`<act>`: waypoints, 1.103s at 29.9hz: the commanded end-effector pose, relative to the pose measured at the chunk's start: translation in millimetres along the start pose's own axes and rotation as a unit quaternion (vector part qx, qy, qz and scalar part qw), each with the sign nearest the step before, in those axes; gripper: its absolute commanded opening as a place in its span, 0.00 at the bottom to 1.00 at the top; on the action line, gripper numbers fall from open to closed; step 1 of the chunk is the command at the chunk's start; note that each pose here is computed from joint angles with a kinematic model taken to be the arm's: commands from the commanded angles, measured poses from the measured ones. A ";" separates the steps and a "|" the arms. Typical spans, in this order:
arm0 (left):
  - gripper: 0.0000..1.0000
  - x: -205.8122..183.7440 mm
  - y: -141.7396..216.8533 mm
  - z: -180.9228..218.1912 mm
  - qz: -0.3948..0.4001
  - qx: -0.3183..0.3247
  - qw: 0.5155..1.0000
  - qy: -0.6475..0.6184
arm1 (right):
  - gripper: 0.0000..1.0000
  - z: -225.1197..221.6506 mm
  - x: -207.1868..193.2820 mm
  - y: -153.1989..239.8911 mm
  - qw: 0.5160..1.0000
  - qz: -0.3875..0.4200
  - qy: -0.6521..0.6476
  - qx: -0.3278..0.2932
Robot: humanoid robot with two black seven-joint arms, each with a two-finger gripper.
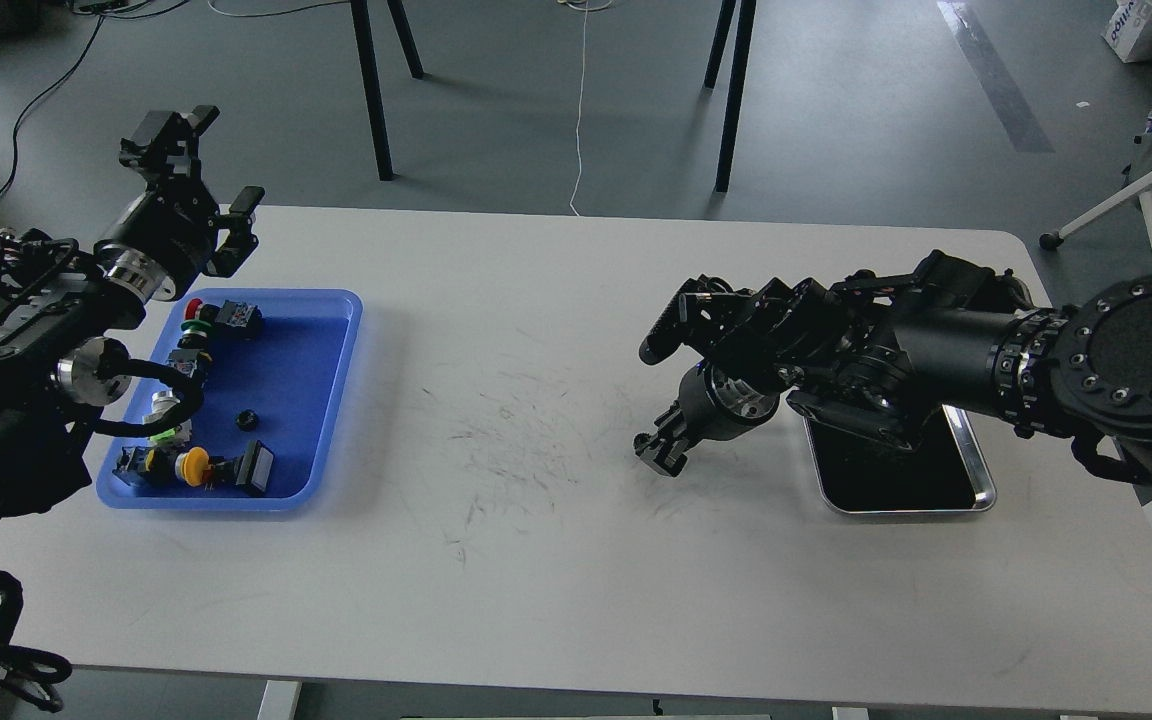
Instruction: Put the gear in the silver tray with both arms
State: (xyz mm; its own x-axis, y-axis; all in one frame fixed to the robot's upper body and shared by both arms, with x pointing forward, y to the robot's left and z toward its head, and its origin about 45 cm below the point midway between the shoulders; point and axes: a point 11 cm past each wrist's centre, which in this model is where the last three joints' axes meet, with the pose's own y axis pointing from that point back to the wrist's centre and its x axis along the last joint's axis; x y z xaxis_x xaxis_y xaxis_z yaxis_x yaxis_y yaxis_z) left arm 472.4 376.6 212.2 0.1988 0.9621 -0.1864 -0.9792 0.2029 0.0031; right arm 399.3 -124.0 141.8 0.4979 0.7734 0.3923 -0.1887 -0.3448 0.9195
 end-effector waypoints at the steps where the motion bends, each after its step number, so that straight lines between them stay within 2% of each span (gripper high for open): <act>1: 0.99 2.7 1.0 1.6 0.002 -0.001 1.000 -0.002 | 0.44 6.7 2.1 2.6 1.000 0.005 -0.003 -0.010; 13: 0.99 3.7 1.4 2.4 0.003 -0.001 1.000 -0.002 | 0.45 14.2 -3.8 0.1 1.000 0.006 -0.016 -0.019; 25: 0.99 4.4 1.6 2.9 0.004 -0.002 1.000 -0.002 | 0.60 13.2 2.3 1.3 0.999 0.019 -0.024 -0.015; 33: 0.99 3.5 0.9 3.2 0.003 -0.002 1.000 -0.002 | 0.60 27.9 -0.7 2.1 0.998 0.030 -0.044 -0.035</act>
State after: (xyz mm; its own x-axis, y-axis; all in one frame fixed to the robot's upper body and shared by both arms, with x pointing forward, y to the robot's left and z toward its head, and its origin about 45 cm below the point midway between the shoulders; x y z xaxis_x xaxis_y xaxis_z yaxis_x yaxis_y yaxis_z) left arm 471.9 381.7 214.3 0.1921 0.9644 -0.1819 -0.9807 0.1955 0.0013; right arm 421.0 -139.0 143.3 0.5502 0.7087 0.4417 -0.2721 -0.3479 0.8972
